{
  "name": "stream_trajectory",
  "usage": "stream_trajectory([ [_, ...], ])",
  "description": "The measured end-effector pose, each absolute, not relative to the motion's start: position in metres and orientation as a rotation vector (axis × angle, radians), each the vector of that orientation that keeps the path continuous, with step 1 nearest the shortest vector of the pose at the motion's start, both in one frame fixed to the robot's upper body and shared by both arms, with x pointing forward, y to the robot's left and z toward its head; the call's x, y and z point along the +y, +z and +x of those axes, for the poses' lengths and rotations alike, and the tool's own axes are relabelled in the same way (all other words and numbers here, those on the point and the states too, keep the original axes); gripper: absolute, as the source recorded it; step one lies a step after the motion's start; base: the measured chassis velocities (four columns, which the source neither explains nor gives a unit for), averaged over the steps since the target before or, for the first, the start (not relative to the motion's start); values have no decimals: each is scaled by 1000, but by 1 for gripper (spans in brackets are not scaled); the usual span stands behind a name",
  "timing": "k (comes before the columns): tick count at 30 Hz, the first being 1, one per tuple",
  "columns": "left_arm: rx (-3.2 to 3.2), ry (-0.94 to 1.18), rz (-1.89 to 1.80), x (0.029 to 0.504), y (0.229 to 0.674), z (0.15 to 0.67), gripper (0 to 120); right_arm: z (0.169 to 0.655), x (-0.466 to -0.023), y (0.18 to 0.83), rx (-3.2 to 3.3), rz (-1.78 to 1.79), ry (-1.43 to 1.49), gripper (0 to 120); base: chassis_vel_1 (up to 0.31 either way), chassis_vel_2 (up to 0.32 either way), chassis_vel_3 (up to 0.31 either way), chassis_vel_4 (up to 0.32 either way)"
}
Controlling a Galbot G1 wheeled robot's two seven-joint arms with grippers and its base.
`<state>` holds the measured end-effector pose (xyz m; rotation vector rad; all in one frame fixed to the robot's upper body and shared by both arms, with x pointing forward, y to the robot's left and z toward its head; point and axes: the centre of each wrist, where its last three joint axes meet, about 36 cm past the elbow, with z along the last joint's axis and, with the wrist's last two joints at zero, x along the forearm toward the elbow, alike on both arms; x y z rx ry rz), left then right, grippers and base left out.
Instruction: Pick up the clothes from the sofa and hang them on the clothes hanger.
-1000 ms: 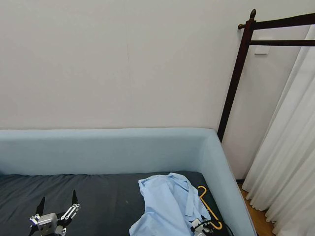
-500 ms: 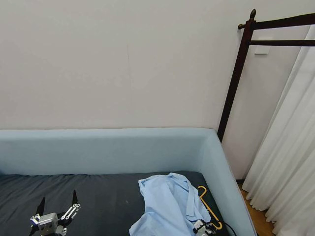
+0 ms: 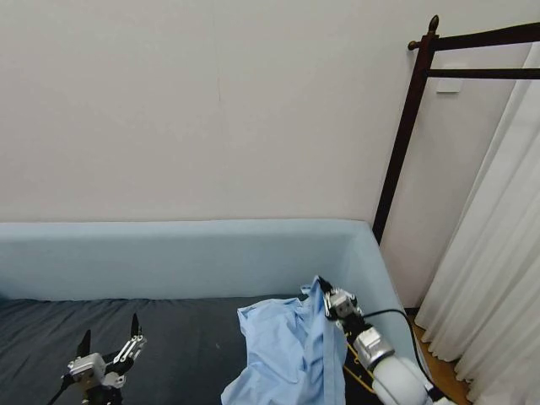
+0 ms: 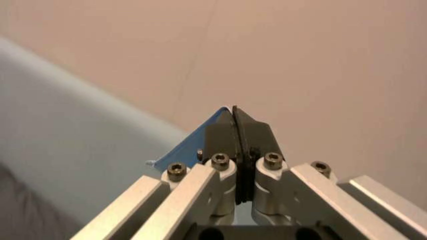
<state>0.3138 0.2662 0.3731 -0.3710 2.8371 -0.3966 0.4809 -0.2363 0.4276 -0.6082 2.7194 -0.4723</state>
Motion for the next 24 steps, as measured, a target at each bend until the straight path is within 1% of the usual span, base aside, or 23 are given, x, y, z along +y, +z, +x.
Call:
stream_trajectory([
  [2,2802,-503,-293,259,369,326,100,502,-232,460,2604,-662,-401,0,0,0,0,0],
  [3,2802,-503,-293,259,369,326,100,502,-232,460,2604,-662,-401,0,0,0,0,0],
  [7,2748,-634,-180,250,363,346,100,529,-219,507,2493,-730,-321,0,0,0,0,0],
  [8,2748,-634,-180,250,363,346,100,529,-219,507,2493,-730,-321,0,0,0,0,0],
  [12,2718,-688,-124,249,365,364,100,557,-205,547,2429,-742,-288,0,0,0,0,0],
  [13,2718,-688,-124,249,365,364,100,557,-205,547,2429,-742,-288,0,0,0,0,0],
  [16,2729,-664,-78,259,362,377,100,576,-197,580,2379,-755,-273,0,0,0,0,0],
  [19,2785,-590,-41,276,347,386,100,588,-194,609,2324,-776,-253,0,0,0,0,0],
  [24,2852,-497,22,293,327,391,100,602,-199,638,2266,-821,-242,0,0,0,0,0],
])
